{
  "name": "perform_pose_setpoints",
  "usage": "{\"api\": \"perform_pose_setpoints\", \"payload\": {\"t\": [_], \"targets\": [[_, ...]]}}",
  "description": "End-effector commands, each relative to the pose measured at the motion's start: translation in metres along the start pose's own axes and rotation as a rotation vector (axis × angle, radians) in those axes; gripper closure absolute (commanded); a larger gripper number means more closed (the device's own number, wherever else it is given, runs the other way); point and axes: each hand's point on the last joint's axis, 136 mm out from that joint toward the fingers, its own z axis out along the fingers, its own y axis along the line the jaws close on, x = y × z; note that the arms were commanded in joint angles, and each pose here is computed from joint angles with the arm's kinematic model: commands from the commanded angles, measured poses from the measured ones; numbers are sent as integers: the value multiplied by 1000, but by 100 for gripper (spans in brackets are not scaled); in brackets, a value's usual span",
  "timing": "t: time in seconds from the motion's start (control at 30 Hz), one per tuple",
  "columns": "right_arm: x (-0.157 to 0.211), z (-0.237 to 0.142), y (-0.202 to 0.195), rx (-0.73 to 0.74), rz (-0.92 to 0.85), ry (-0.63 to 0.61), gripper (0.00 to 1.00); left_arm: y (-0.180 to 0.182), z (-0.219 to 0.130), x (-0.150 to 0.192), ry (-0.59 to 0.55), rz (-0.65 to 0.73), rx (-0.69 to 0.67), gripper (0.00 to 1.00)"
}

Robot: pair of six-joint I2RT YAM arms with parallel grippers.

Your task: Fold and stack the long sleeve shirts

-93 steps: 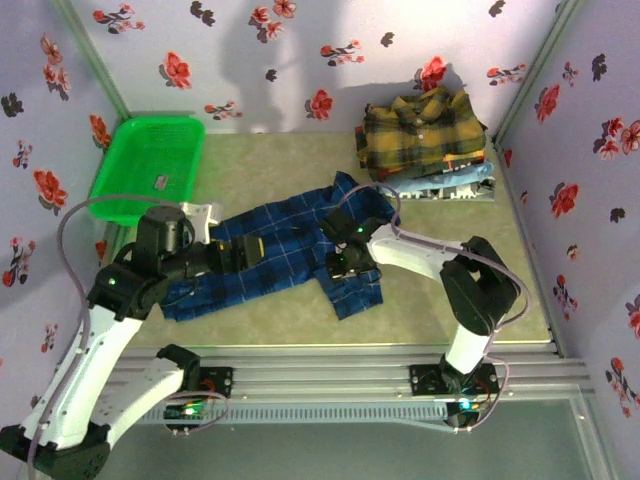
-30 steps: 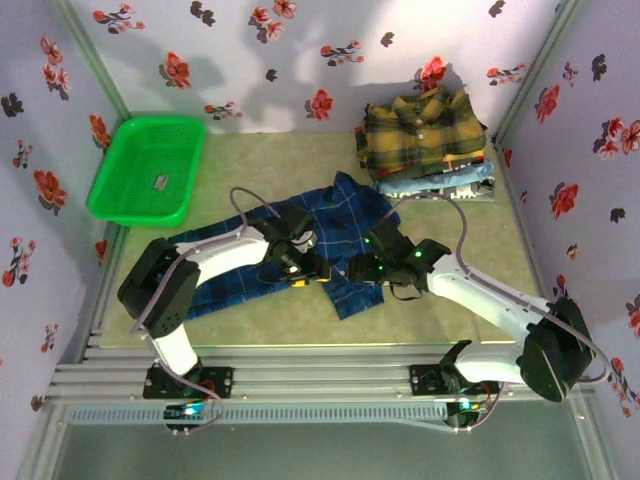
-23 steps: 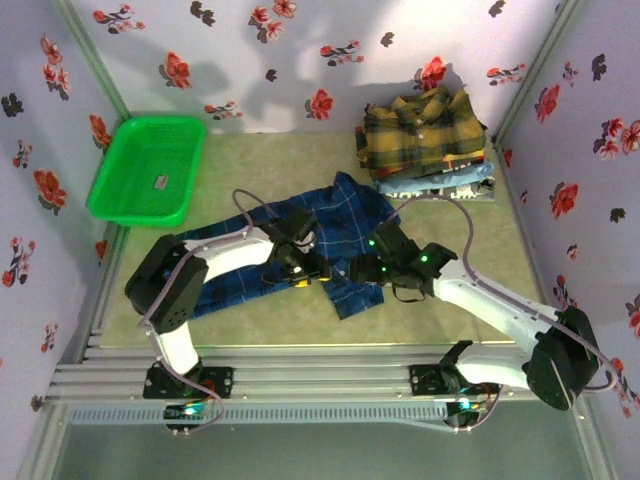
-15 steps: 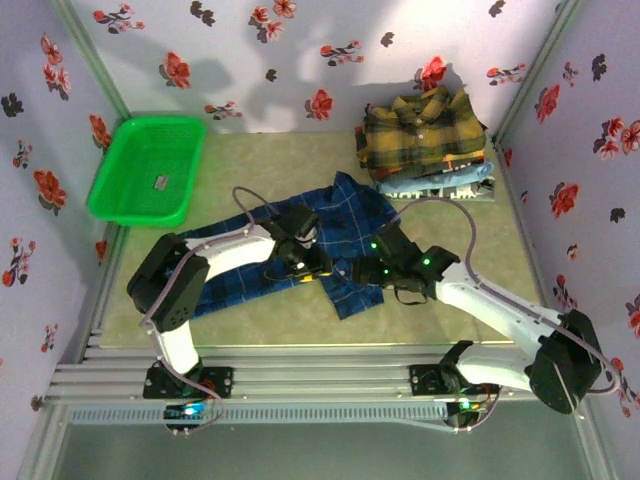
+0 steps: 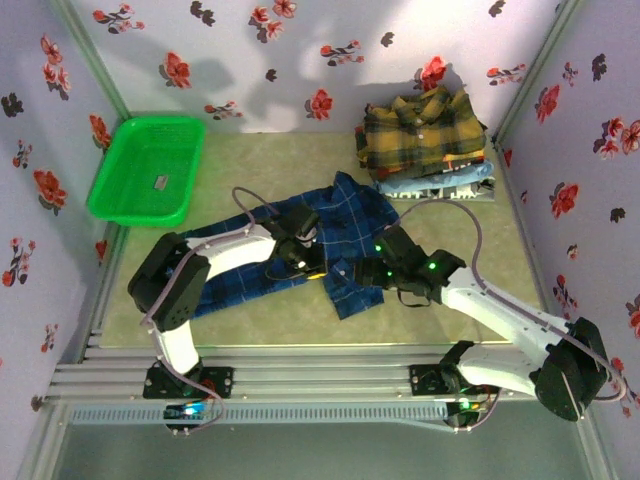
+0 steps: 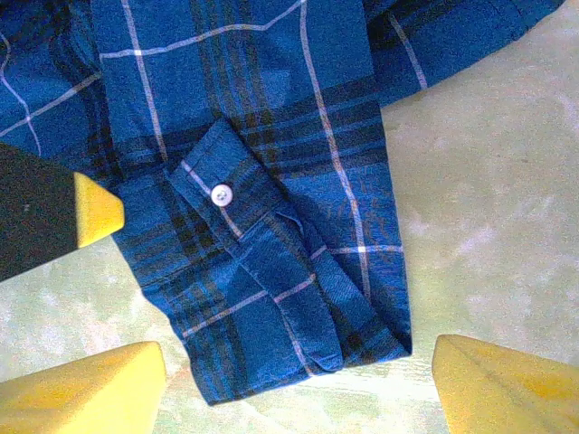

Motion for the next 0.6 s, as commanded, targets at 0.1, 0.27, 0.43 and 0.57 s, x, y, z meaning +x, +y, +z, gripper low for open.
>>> {"api": "perform_pose_setpoints", "payload": {"t": [0.1, 0.27, 0.43, 0.57], "targets": [[-4, -5, -3, 18, -7, -15, 18, -25, -47, -8, -103, 35, 53, 98], [-9, -4, 3, 13, -24, -16, 16, -39, -81, -27, -205, 32, 88, 99], [-22, -5, 14, 5, -48, -26, 16, -41, -117, -59, -331, 14, 104, 100], [-38, -7, 24, 9, -69, -46, 14, -22, -146, -85, -431, -14, 82, 100]]}}
